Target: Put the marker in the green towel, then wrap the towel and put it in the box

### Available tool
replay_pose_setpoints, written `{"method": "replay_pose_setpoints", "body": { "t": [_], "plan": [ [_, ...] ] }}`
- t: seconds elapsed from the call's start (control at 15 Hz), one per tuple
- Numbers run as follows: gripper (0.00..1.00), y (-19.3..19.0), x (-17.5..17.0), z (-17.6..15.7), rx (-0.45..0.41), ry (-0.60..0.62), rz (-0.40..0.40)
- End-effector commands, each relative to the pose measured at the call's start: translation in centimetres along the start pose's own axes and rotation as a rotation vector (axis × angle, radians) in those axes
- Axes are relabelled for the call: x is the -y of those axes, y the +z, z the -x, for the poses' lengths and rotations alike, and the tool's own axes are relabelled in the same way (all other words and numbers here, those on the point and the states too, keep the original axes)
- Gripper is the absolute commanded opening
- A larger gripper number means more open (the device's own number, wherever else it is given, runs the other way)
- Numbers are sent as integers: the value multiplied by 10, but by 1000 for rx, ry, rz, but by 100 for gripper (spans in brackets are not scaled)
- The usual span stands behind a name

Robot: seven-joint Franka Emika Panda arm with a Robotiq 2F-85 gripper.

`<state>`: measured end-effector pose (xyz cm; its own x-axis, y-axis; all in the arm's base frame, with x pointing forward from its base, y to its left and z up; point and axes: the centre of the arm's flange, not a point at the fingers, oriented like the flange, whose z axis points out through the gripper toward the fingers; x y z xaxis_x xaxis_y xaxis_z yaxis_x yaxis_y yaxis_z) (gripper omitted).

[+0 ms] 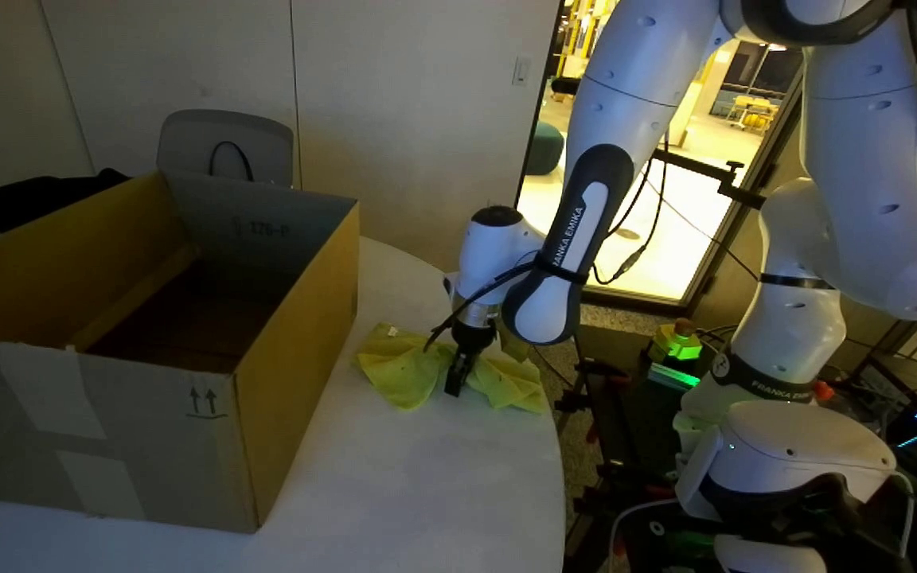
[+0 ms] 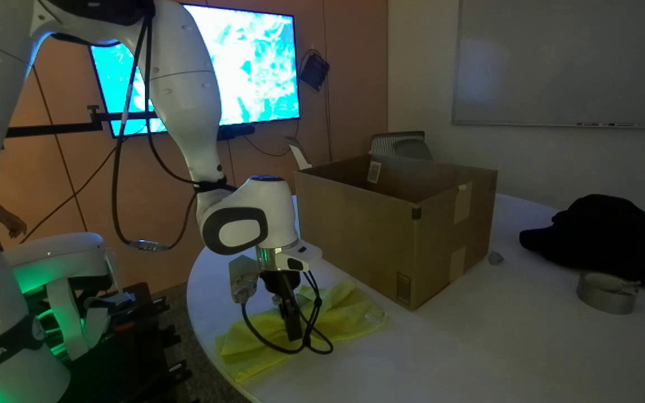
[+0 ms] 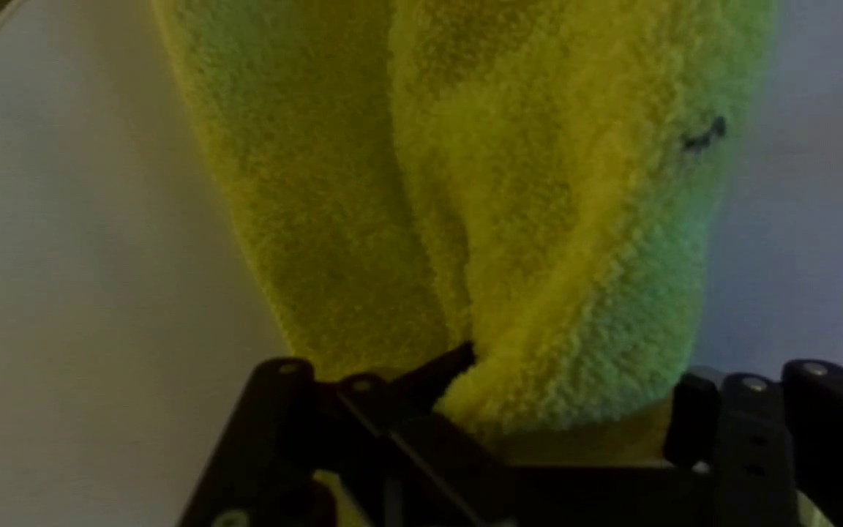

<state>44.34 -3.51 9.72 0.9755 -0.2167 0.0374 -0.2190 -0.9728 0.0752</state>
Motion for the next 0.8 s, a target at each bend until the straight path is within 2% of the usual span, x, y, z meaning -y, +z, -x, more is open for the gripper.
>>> {"method": "replay_pose_setpoints", "body": {
  "t": [0.0,0.4,0.73],
  "plan": [
    [0,-15,-6,7,13,-31,5],
    [0,-86,-41,13,-25,-91,-5],
    [0,-163,-87,-1,-123,-126,-12]
  ]
}}
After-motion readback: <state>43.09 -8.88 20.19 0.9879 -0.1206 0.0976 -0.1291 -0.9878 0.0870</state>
